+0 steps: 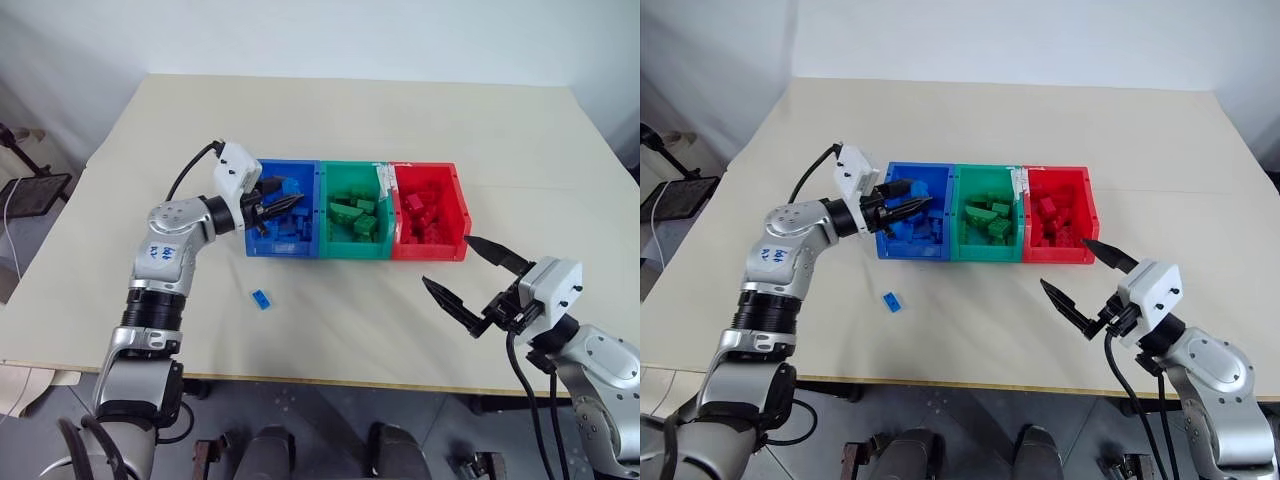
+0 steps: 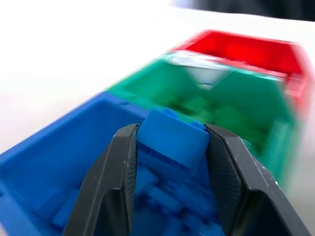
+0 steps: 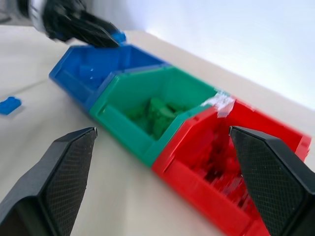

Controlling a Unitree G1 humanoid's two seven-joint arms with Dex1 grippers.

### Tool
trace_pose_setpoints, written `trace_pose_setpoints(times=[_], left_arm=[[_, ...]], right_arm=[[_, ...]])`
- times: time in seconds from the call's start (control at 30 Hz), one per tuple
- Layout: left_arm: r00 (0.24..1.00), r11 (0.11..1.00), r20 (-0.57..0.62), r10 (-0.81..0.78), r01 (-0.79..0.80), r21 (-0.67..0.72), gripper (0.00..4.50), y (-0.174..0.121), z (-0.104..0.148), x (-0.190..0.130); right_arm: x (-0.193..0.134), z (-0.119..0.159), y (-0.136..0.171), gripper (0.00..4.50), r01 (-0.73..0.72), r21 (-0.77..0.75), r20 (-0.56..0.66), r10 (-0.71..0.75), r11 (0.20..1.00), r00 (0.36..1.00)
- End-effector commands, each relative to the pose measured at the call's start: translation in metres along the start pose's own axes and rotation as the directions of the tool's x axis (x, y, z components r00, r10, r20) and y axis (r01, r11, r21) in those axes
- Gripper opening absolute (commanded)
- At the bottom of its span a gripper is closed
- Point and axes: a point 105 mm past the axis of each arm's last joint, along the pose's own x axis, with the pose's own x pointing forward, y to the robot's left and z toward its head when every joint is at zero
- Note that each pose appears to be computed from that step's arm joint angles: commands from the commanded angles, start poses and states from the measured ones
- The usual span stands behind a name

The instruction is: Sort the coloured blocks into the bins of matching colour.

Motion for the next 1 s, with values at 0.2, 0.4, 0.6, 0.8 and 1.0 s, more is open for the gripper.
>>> trace_pose_setpoints(times=[0.2,0.4,0.6,0.8,1.0], left_arm=[[0.996,0.998,0.076,0.040,-0.043,0.034,4.23,0.009,0.019,-0.012],[0.998,0.990,0.059,-0.032,0.024,0.137,4.49,0.020,0.002,-0.087],[0.994,0.995,-0.110,0.008,0.003,0.100,4.49,0.039,-0.036,-0.177],[0.982,0.987,-0.188,-0.015,0.045,0.155,4.49,0.034,-0.045,-0.203],[0.916,0.939,-0.269,-0.298,0.331,0.088,4.49,-0.020,-0.061,-0.171]], right_arm=[[0.006,0.004,-0.002,4.50,-0.040,-0.026,0.013,0.041,0.999,0.999],[0.011,-0.001,0.003,4.50,-0.135,-0.020,0.006,0.135,0.991,0.991],[0.022,-0.008,0.022,4.50,-0.358,-0.027,-0.038,0.357,0.933,0.934],[0.034,-0.008,0.032,4.50,-0.479,-0.012,-0.022,0.478,0.878,0.878],[0.033,-0.013,0.035,4.50,-0.526,-0.004,-0.037,0.526,0.850,0.850]])
